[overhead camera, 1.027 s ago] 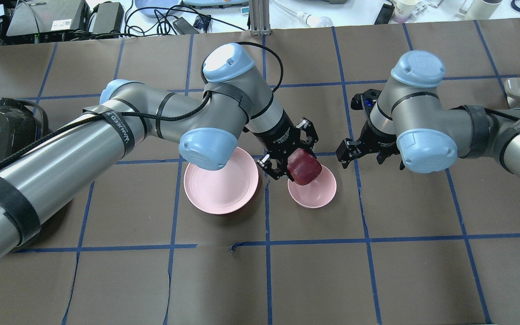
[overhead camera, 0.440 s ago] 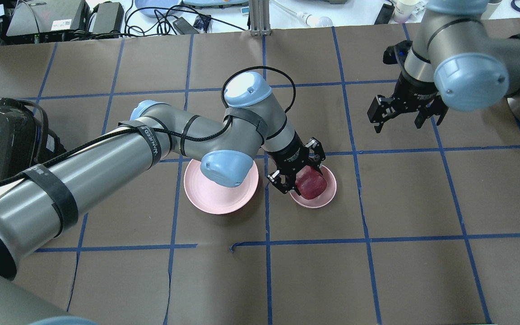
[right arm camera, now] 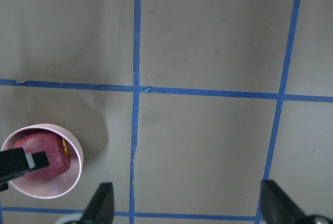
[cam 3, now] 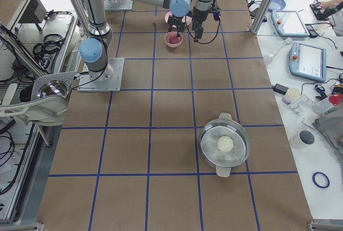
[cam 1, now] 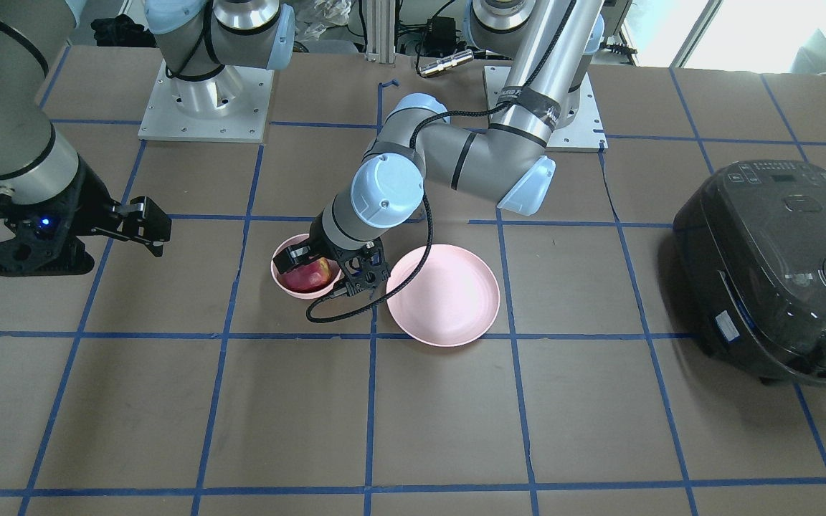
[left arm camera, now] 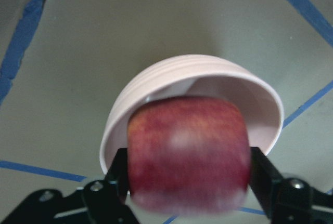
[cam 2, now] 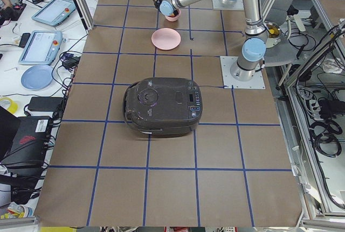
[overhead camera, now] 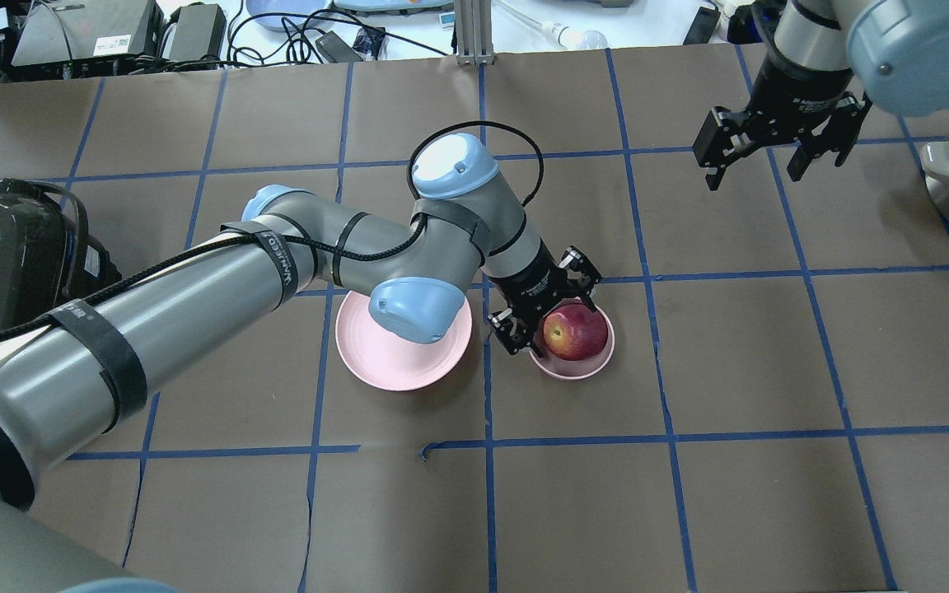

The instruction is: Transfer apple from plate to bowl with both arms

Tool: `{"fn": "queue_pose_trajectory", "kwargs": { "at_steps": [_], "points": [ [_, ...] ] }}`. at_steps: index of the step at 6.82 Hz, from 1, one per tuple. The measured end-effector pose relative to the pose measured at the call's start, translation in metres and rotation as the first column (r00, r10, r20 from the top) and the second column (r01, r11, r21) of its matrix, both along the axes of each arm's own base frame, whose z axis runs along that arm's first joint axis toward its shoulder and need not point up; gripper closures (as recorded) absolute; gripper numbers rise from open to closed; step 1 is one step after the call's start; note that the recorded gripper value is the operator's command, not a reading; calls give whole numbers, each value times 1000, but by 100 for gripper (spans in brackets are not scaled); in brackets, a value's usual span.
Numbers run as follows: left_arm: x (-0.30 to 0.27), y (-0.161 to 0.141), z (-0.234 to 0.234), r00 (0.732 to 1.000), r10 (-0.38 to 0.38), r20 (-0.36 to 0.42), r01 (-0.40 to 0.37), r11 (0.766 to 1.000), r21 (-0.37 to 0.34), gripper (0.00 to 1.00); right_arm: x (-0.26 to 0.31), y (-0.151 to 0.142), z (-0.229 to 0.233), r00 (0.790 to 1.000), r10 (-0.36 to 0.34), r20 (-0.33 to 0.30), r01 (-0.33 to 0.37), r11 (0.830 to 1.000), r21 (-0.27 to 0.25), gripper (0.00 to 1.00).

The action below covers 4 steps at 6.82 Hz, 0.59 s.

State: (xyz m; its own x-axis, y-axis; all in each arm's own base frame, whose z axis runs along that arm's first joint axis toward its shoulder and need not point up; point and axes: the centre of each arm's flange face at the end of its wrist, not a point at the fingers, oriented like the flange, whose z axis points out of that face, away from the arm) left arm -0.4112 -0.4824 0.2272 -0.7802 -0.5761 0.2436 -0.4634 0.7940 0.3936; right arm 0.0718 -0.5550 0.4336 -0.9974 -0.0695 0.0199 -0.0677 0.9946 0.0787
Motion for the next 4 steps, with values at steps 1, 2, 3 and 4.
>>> {"fn": "queue_pose_trajectory", "kwargs": {
  "at_steps": [1,2,3,4],
  "points": [
    [4,-6,23,1000,3,-8,-4,999,-43,0,3,14,25,1000,0,2,0,1000,-28,0],
    [11,-13,55,1000,6,-8,-6,997,-80,0,6,26,44,1000,2,5,-1,999,-52,0],
    [18,-16,96,1000,-10,-2,9,996,-94,0,10,35,52,1000,4,14,-4,998,-59,0],
    [26,-13,143,998,-51,27,54,994,-94,0,14,40,54,1000,8,22,-7,998,-58,0]
  ]
}}
